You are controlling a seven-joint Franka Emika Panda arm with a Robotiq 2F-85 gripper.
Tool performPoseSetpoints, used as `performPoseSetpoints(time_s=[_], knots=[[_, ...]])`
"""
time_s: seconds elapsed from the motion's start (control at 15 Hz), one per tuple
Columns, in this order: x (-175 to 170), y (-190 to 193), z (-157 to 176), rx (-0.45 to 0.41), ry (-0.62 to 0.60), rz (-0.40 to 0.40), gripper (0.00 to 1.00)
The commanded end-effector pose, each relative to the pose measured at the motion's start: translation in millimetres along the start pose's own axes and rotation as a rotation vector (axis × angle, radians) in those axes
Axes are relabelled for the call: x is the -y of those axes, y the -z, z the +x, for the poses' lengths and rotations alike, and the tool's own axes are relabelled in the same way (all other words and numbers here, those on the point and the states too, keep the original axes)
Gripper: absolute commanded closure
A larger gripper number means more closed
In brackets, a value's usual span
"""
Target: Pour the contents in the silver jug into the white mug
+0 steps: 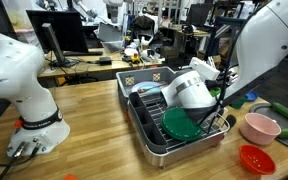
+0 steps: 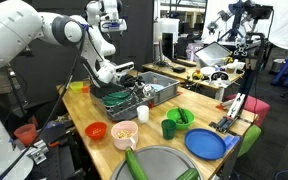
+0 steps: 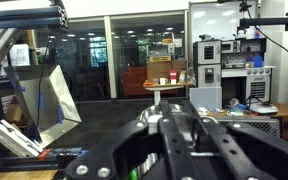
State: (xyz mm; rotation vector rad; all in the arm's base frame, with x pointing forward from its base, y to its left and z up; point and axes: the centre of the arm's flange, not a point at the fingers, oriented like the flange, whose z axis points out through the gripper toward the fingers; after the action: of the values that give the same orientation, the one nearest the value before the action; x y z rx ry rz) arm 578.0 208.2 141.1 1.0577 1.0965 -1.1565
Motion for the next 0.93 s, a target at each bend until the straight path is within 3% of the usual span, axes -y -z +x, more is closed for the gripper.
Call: performPoseSetpoints(time_s=[0.0,0.47,0.87], knots=[[-4.9,-0.1,-1.6,0.024,-0.001,0.007,0.96],[-4.8,0.0,0.1,0.056,-0.009,-0.001,0.96],[-5.2,-2.1,-3.2,0.036,-0.027,0.007,0.96]])
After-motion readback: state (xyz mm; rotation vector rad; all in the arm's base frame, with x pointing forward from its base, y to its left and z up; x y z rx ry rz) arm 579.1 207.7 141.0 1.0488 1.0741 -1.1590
